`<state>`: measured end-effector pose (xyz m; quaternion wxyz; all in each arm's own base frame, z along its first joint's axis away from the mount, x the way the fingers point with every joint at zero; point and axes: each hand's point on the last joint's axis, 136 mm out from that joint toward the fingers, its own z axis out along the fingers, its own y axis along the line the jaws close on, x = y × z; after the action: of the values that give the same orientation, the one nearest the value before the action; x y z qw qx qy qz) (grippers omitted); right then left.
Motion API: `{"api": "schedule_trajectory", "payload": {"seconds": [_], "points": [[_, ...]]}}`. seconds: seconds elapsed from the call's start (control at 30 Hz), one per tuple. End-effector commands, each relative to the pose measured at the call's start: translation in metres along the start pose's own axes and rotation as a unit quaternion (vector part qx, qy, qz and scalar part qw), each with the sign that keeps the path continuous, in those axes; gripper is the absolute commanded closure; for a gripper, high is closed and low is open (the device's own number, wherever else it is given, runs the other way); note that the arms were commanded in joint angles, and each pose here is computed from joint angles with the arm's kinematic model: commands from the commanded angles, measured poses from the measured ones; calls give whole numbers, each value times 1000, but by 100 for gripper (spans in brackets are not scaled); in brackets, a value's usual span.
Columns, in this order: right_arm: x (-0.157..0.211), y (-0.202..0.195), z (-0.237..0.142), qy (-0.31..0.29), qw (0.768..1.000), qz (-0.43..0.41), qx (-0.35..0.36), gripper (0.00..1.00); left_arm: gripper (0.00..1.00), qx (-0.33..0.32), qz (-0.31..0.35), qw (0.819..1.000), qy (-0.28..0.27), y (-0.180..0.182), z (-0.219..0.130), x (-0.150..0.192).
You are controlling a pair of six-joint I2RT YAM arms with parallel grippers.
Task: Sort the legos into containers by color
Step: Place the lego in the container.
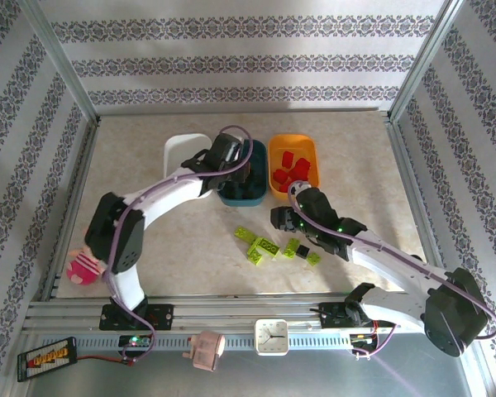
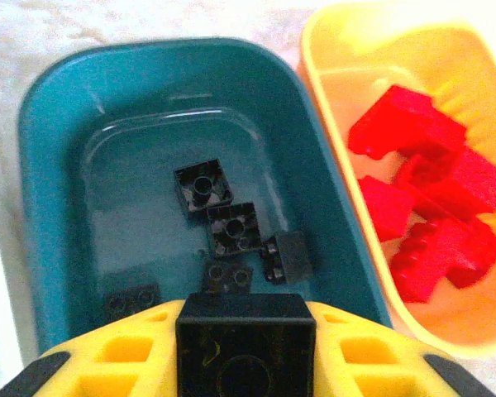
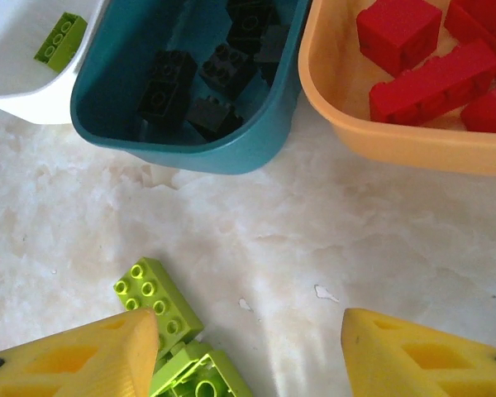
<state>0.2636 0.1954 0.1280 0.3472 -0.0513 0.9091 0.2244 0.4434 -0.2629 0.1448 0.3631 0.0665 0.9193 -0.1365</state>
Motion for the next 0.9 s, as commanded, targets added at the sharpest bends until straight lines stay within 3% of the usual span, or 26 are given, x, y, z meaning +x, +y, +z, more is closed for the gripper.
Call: {"api": "schedule_trajectory", "payload": {"seconds": [0.0,0.2,0.47,0.57,0.73,0.87], "points": [[11,-4,-2,12,1000,12,-3,39,68,-22,21,998,47,10,22,9],[33,-7,-2,40,999,13,-6,39,64,-39,10,996,85,19,60,13],[53,-2,-3,72,997,-7,-15,38,47,-29,1,995,91,13,63,5],[54,5,-2,81,996,-25,-25,38,39,-3,-11,997,72,3,45,-4],[54,30,5,98,991,-77,-52,37,25,49,-34,998,3,-8,-15,-19],[57,51,21,123,983,-123,-58,37,20,68,-54,995,-41,2,-70,-2]]}}
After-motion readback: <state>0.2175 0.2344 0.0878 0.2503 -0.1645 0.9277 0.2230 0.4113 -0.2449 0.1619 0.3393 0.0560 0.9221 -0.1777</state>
